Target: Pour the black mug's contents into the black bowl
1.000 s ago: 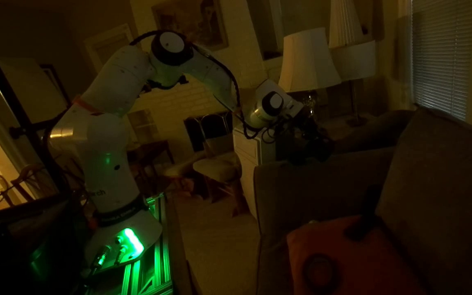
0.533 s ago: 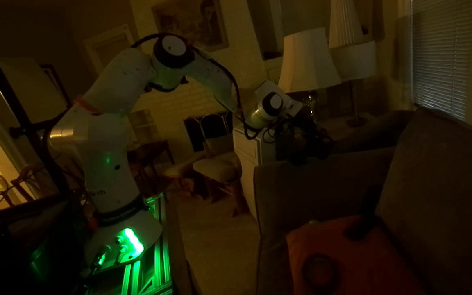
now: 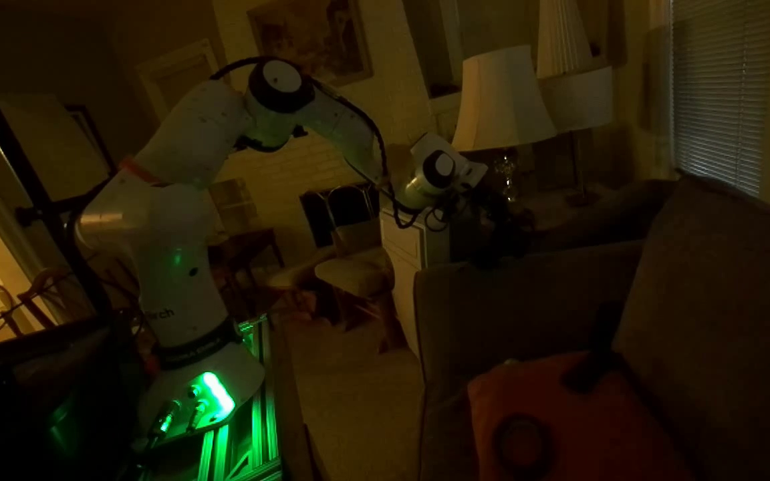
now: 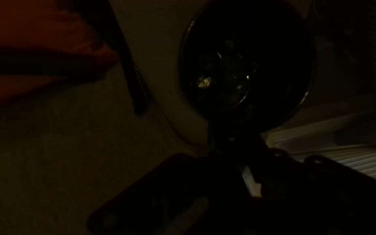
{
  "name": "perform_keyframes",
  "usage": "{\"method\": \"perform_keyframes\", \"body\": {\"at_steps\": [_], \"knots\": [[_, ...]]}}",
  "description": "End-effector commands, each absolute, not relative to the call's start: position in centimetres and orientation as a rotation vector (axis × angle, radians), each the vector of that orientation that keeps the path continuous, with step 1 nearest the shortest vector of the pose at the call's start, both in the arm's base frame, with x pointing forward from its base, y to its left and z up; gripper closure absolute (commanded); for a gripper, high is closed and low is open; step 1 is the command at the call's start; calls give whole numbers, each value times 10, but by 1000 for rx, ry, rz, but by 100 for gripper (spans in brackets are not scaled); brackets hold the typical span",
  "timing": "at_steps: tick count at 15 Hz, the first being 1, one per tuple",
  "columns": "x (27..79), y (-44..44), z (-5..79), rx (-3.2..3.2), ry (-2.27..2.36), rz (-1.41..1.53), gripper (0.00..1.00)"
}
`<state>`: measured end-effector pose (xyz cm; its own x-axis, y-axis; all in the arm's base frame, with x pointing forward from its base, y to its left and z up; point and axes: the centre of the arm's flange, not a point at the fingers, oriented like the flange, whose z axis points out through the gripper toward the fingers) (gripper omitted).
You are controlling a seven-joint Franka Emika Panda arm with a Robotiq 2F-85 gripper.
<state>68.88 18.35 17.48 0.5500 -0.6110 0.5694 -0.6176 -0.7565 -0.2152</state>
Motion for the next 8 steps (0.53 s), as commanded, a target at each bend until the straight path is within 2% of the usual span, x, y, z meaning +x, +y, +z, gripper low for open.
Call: {"method": "perform_keyframes", "body": {"at_steps": [1,8], "knots": [[688,217,206,2773,-886,1036,95],[679,242,235,2695,-611,1102,95]]}}
